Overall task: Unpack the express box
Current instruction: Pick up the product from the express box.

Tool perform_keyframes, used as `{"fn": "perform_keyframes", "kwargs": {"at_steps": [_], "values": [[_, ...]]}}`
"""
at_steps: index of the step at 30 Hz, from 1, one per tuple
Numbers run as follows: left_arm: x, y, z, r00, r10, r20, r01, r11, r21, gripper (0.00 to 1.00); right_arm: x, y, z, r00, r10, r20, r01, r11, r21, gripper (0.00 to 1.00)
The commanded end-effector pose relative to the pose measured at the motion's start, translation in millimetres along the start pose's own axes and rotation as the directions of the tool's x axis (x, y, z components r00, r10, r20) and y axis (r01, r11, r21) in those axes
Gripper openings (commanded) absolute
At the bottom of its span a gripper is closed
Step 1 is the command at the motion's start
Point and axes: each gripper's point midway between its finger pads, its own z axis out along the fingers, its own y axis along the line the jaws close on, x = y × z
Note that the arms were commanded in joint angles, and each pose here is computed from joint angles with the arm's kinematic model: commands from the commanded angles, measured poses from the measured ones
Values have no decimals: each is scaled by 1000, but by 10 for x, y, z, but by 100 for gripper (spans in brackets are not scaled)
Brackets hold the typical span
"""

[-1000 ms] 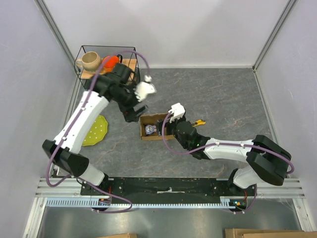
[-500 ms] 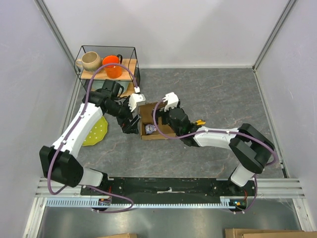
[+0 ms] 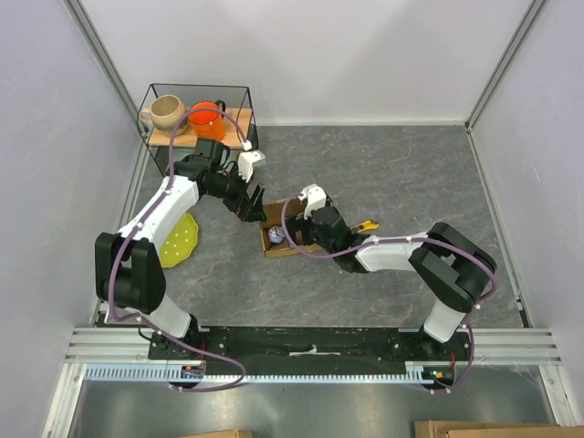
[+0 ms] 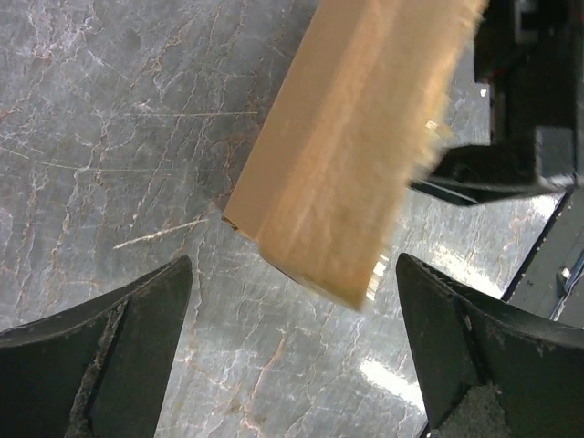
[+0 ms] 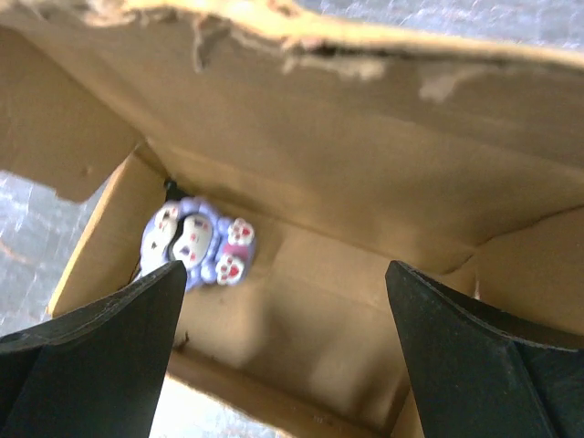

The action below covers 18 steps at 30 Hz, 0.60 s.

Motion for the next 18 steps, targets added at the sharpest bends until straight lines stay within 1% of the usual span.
{"fn": "perform_keyframes", "kwargs": {"at_steps": [1, 5, 13, 18], "values": [[-276, 123, 78, 997, -39, 67, 39, 999, -3, 99, -155, 217, -112, 998, 34, 52, -28, 992, -121, 98], [-314, 139, 141, 996, -60, 69, 59, 998, 24, 100, -70, 290, -98, 999, 29, 29, -24, 988, -151, 98], [-325, 149, 257, 994, -94, 62, 89, 994, 71, 100, -40, 437, 13, 1000, 17, 15, -14, 982, -188, 98], [-267, 174, 335, 990, -135, 40, 131, 988, 81, 100, 20, 495, 112, 1000, -4, 4, 5, 985, -173, 98]]}}
